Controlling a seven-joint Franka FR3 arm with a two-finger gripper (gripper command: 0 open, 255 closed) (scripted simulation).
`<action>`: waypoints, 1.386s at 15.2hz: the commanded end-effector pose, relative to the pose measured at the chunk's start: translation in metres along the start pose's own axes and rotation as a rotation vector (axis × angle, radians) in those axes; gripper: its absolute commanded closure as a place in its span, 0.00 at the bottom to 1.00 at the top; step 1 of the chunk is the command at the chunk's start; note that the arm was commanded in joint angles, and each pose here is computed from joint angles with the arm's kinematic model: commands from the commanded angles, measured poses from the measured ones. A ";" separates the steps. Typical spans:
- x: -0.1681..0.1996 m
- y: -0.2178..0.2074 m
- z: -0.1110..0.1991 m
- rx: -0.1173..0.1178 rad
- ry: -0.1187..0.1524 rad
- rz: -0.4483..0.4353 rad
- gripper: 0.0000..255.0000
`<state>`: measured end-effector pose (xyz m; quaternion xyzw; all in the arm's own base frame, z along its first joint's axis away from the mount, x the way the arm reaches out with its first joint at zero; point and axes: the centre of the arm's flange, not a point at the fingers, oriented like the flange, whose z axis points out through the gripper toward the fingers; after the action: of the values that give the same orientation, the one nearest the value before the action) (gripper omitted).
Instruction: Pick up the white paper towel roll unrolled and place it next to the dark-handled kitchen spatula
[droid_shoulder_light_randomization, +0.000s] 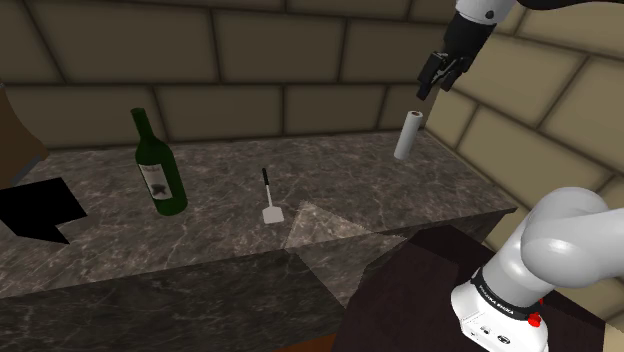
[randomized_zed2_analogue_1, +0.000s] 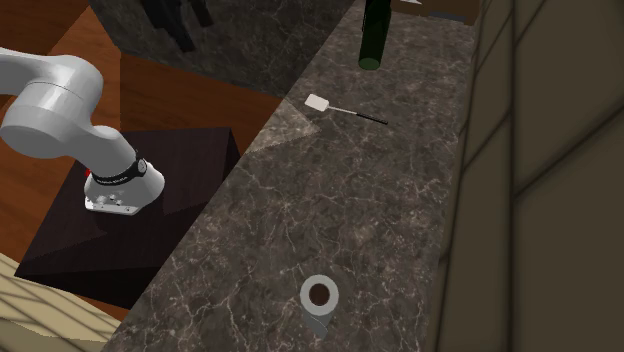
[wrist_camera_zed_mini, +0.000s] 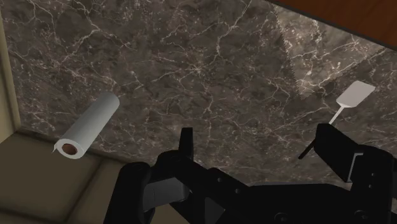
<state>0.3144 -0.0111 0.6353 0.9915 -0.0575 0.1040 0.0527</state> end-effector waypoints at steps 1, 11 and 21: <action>0.000 0.000 0.000 0.000 0.000 0.000 0.00; 0.055 0.096 0.075 0.010 -0.008 0.087 0.00; 0.100 0.195 0.152 0.020 -0.015 0.174 0.00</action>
<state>0.4155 -0.2207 0.5321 0.9846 -0.1385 0.1011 0.0336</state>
